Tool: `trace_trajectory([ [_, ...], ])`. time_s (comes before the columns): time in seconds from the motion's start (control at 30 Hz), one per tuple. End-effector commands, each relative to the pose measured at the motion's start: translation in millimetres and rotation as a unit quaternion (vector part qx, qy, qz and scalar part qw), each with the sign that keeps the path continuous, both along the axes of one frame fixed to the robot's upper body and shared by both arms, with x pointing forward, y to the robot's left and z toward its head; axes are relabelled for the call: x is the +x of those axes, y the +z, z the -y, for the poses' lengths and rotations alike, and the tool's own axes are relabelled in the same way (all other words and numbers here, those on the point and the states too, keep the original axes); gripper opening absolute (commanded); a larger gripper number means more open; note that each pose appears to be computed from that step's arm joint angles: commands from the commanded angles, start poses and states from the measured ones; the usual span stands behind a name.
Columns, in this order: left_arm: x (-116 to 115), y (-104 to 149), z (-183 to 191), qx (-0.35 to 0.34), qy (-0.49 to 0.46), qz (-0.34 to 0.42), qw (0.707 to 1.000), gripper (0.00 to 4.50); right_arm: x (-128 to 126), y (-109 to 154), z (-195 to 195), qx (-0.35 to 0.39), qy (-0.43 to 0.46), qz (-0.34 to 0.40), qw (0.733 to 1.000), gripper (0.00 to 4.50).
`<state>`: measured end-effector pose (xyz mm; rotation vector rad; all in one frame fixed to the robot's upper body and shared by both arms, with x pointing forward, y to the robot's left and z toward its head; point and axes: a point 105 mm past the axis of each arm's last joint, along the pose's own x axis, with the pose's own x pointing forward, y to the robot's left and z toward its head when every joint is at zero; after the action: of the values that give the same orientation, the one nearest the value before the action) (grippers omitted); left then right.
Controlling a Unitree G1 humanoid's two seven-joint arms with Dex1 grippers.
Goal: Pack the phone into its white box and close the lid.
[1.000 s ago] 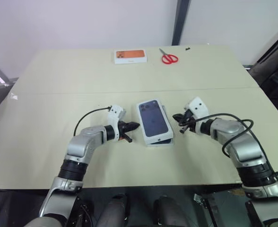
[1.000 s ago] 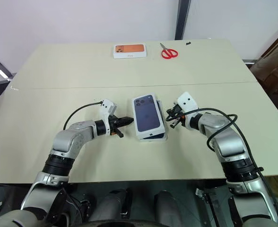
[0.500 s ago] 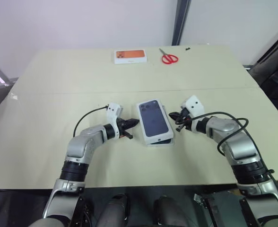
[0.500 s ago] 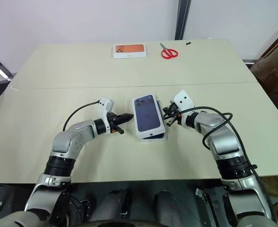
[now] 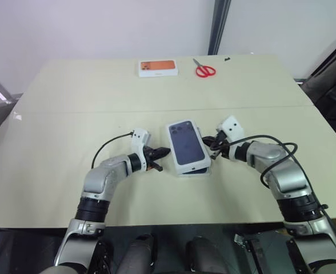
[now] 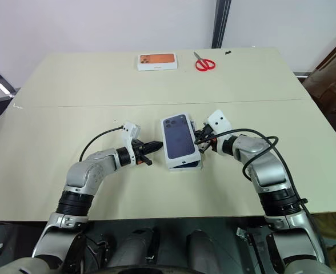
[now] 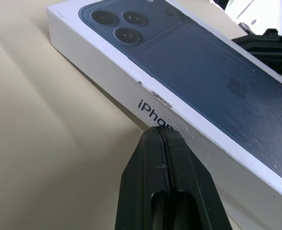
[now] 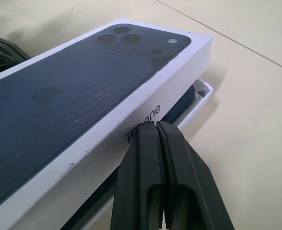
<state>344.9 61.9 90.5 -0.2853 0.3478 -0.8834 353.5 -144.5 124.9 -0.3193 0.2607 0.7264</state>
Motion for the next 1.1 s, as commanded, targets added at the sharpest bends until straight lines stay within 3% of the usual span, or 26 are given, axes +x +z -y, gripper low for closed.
trace_trajectory([
  [0.03,-1.8,25.1,13.8,-0.017,-0.024,0.041,0.999,0.0,-5.5,17.1,-2.6,0.005,0.015,0.027,1.0,0.09],
  [1.1,-13.0,20.2,11.6,0.002,-0.044,0.039,0.998,0.0,-23.4,0.8,0.2,-0.031,0.026,0.011,0.999,0.09],
])
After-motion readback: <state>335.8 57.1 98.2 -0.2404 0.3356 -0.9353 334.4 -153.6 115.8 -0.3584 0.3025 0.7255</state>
